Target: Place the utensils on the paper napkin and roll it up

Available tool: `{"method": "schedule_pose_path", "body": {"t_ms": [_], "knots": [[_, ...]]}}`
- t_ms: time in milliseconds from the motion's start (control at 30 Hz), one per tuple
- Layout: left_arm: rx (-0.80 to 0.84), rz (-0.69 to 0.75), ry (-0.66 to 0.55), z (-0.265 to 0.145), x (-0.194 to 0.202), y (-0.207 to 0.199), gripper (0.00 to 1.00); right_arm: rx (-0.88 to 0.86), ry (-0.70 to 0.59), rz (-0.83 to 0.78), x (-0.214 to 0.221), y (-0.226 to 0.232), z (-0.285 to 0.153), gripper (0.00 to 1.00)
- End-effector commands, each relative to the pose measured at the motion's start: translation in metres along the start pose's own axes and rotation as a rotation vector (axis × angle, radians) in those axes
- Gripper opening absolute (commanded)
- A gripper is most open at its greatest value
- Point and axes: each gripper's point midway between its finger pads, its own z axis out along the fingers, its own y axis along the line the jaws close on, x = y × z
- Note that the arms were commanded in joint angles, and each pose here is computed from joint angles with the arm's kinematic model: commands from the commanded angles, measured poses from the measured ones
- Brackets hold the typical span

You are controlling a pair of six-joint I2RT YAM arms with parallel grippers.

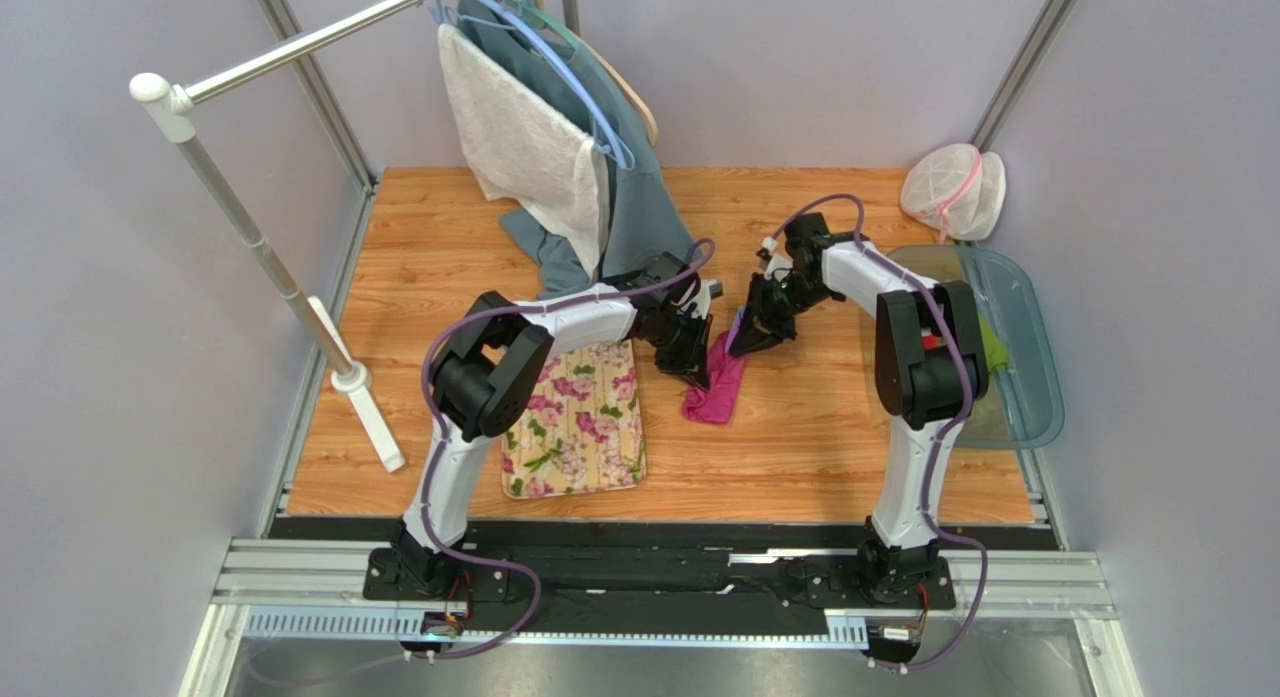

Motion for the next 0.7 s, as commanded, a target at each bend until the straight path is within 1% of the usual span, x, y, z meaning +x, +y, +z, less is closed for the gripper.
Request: {"method": "schedule_pose_path", "body": {"t_ms": [0, 433, 667], "knots": [[-0.167, 0.012, 0.050, -0.002, 0.016, 0.038, 0.00, -0.025, -0.033, -0.028, 0.001, 0.008, -0.020, 0.09], [-0.169, 0.062, 0.049, -0.003, 0.016, 0.031, 0.00, -0.064, -0.042, 0.007, 0.002, 0.005, 0.001, 0.06], [-0.168, 0.068, 0.051, -0.004, 0.014, 0.029, 0.00, -0.044, -0.017, 0.030, 0.011, -0.005, 0.017, 0.05]]}}
